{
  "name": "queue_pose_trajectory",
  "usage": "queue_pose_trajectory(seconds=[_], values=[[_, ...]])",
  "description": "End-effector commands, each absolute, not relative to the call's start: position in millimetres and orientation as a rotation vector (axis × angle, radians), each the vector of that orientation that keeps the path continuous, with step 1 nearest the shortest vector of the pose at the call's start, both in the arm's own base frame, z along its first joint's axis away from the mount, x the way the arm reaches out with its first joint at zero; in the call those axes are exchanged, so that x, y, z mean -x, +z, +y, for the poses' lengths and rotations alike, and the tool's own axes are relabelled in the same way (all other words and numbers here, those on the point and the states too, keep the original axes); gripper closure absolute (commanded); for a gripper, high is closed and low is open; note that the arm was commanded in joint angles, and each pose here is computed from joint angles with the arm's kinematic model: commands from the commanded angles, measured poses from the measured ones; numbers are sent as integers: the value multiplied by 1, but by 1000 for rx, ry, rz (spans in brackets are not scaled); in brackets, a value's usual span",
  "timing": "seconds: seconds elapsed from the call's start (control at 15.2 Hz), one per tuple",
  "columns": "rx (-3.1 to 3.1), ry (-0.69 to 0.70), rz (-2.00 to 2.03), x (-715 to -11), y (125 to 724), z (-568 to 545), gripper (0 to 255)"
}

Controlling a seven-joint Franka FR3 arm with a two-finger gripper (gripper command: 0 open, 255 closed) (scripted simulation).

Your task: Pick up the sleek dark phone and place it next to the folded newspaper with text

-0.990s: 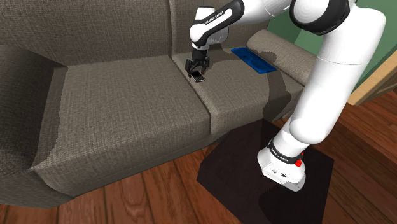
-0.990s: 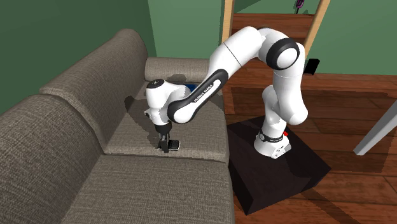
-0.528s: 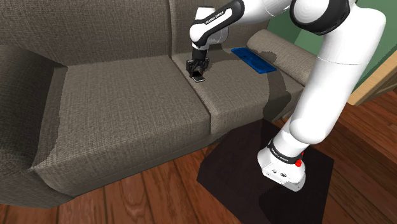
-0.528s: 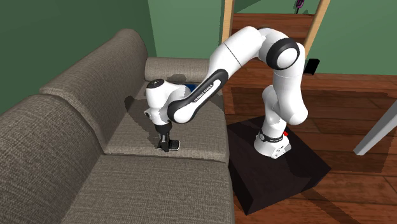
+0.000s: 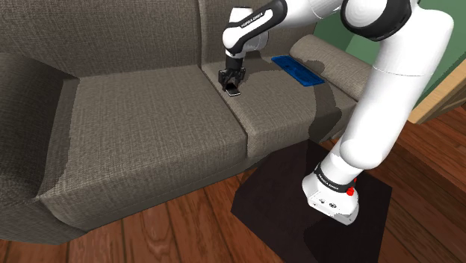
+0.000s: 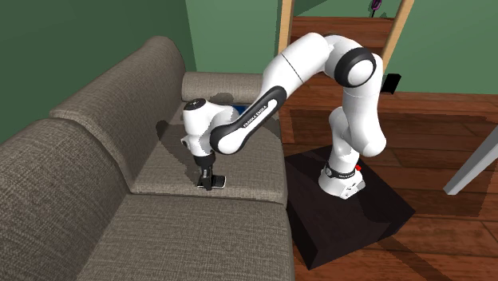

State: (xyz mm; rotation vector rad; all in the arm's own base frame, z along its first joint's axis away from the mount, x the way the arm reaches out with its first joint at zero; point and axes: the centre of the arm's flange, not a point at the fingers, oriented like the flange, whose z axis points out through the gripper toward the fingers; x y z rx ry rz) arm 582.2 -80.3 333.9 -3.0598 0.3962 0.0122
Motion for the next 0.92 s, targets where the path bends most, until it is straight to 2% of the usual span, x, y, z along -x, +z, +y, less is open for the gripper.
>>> queue_pose_trajectory(seconds=[0.0, 0.86], values=[[3060, 14, 396, -582, 341, -80, 255], [3060, 14, 396, -582, 410, -80, 255]])
